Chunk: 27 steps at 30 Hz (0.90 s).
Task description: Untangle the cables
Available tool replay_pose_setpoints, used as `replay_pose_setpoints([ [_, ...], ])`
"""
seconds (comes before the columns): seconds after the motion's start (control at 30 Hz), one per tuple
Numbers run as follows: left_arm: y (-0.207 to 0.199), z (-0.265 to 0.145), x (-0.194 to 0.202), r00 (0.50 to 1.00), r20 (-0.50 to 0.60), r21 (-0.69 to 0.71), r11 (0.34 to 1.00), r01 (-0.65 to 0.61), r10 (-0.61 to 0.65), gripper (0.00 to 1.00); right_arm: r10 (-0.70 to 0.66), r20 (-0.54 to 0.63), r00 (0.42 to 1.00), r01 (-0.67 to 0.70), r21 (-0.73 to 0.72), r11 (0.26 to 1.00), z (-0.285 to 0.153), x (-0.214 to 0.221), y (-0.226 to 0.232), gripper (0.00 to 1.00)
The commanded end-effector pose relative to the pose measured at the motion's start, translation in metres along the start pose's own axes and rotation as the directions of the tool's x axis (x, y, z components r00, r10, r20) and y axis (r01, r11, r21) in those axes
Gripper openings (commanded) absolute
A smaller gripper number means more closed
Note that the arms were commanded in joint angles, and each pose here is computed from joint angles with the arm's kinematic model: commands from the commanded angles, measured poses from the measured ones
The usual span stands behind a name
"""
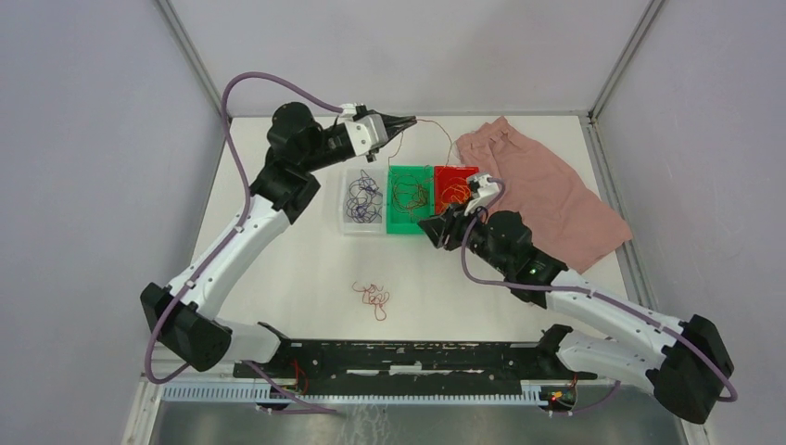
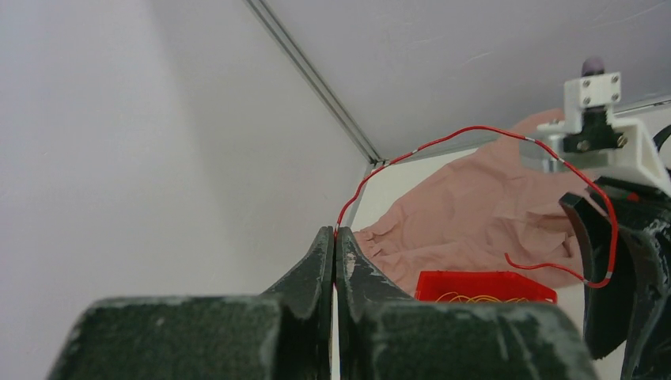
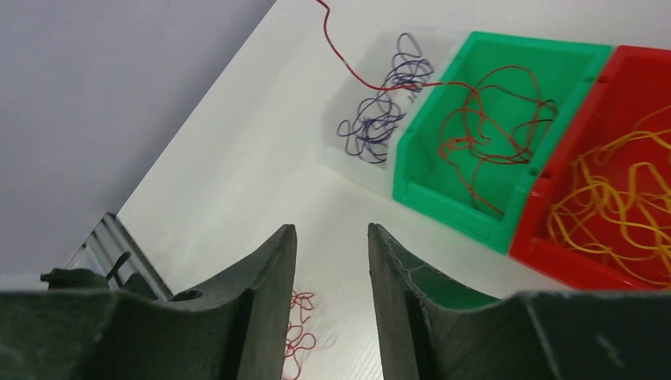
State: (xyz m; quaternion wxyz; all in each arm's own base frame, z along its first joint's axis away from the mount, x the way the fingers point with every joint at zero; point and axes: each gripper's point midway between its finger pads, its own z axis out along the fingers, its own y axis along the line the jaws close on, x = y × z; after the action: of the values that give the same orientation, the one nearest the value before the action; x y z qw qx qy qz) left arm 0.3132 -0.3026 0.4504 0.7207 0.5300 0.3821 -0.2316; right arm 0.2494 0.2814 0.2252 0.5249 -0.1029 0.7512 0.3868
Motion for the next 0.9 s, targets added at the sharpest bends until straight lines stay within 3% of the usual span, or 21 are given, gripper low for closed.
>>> replay_pose_setpoints([
  [0.0, 0.007, 0.01, 0.004, 0.999, 0.044, -0.032, 0.999, 0.009, -0.008, 0.03, -0.059, 0.055, 0.997, 0.048, 0.171, 0.984, -0.015, -0.017, -0.036, 0.43],
  [0.23, 0.0, 0.021, 0.058, 0.999, -0.033, -0.026, 0.999, 0.034, -0.035, 0.03, -0.072, 0.066, 0.995, 0.05, 0.293, 0.955, -0.024, -0.028, -0.068, 0.38],
  [0.53, 0.009, 0.024, 0.118, 0.966, -0.086, -0.107, 0.966, 0.236, -0.246, 0.03, -0.044, 0.095, 0.995, 0.001, 0.409, 0.912, -0.033, -0.03, -0.1, 0.32],
  [0.63, -0.003, 0.02, 0.143, 0.953, -0.148, -0.1, 0.962, 0.252, -0.265, 0.03, -0.034, 0.118, 0.992, -0.021, 0.432, 0.902, -0.036, -0.033, -0.108, 0.31],
  [0.73, -0.02, 0.012, 0.174, 0.948, -0.252, -0.06, 0.981, 0.186, -0.195, 0.03, -0.025, 0.13, 0.991, -0.035, 0.437, 0.899, -0.035, -0.035, -0.113, 0.31],
  [0.87, -0.025, -0.001, 0.223, 0.893, -0.432, -0.054, 0.992, 0.115, -0.127, 0.03, -0.006, 0.138, 0.99, -0.052, 0.413, 0.909, -0.026, -0.038, -0.114, 0.3],
])
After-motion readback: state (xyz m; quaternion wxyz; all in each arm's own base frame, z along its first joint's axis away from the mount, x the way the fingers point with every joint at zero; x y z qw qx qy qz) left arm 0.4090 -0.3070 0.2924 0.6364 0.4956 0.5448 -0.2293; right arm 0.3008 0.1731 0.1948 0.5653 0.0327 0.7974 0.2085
